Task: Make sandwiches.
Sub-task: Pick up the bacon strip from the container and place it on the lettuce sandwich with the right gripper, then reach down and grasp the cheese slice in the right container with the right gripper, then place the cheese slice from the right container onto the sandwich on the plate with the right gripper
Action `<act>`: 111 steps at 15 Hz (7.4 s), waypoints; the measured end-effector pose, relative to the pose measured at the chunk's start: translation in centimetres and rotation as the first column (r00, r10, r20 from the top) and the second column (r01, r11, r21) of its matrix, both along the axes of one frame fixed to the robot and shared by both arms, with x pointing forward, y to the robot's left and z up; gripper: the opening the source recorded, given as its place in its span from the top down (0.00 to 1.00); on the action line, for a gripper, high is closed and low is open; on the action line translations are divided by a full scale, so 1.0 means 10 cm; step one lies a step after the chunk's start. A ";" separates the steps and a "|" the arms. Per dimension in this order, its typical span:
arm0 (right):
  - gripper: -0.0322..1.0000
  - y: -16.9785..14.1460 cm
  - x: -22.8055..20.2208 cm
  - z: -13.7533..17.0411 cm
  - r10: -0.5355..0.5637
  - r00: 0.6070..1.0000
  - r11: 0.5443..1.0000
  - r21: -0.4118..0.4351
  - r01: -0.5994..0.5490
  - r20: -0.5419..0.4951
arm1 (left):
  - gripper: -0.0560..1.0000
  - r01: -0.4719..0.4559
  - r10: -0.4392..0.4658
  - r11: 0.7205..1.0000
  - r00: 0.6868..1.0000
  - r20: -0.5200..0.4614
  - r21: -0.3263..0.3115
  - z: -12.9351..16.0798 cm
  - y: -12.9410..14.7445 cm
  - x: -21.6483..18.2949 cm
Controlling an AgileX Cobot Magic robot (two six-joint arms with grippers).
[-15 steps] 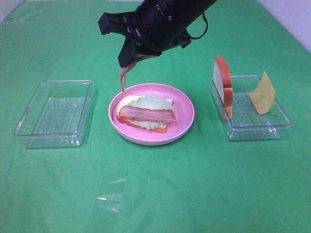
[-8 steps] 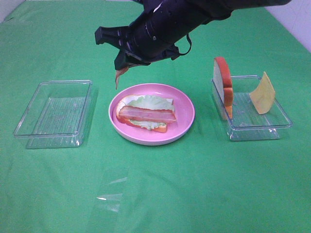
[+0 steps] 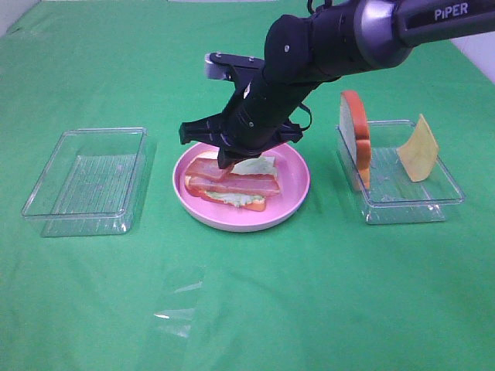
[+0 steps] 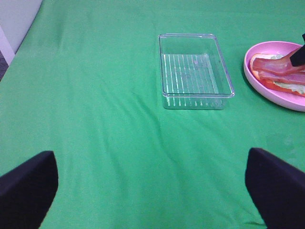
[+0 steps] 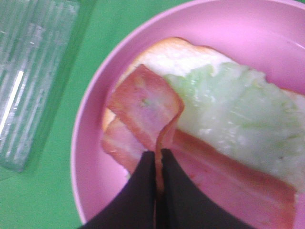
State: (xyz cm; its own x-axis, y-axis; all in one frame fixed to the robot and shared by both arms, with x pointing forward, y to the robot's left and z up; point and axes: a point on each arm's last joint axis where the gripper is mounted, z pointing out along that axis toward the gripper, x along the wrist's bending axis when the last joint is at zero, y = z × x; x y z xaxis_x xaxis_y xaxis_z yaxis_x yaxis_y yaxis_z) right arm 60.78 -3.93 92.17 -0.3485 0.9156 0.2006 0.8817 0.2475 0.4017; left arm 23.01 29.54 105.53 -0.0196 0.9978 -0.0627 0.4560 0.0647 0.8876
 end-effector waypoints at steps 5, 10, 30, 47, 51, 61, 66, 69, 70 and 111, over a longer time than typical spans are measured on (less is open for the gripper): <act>0.94 -0.11 0.03 -0.02 -0.019 0.999 0.992 -0.127 0.022 0.030 | 0.01 0.000 0.000 1.000 1.000 0.001 0.000 0.00 0.00 0.00; 0.55 -0.12 0.02 -0.01 -0.022 1.000 0.990 -0.136 0.025 0.023 | 0.01 0.000 0.000 1.000 1.000 0.001 0.000 0.00 0.00 0.00; 0.05 -2.02 0.35 1.81 -0.244 0.959 0.894 -0.349 0.279 0.142 | 0.01 0.000 0.000 1.000 1.000 0.001 0.000 0.00 0.00 0.00; 0.05 -2.69 0.86 0.40 -0.332 0.922 0.919 -0.287 0.270 -0.199 | 0.01 0.000 0.000 1.000 1.000 0.001 0.000 0.00 0.00 0.00; 0.06 -2.69 0.91 0.22 -0.332 0.919 0.919 -0.290 0.266 -0.211 | 0.01 0.000 0.000 1.000 1.000 0.001 0.000 0.00 0.00 0.00; 0.85 -2.69 0.92 0.11 -0.332 0.914 0.920 -0.296 0.259 -0.234 | 0.01 0.000 0.000 1.000 1.000 0.001 0.000 0.00 0.00 0.00; 0.94 -2.69 0.92 0.12 -0.332 0.915 0.920 -0.295 0.259 -0.231 | 0.01 0.000 0.000 1.000 1.000 0.001 0.000 0.00 0.00 0.00; 0.94 -2.69 0.92 0.12 -0.332 0.915 0.920 -0.295 0.259 -0.231 | 0.01 0.000 0.000 1.000 1.000 0.001 0.000 0.00 0.00 0.00; 0.94 -2.69 0.92 0.14 -0.332 0.915 0.919 -0.294 0.261 -0.227 | 0.01 0.000 0.000 1.000 1.000 0.001 0.000 0.00 0.00 0.00; 0.94 -0.03 0.41 0.33 0.232 0.962 0.972 0.051 -0.227 -0.140 | 0.01 0.000 0.000 1.000 1.000 0.001 0.000 0.00 0.00 0.00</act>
State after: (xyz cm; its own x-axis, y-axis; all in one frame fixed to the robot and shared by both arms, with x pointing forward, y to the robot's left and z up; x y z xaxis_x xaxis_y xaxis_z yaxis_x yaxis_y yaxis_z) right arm 64.84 -4.20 95.48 -0.5138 0.8059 0.2941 0.8519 0.4386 0.2863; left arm 23.02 29.54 105.54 -0.0196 0.9978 -0.0627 0.4551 0.0648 0.8881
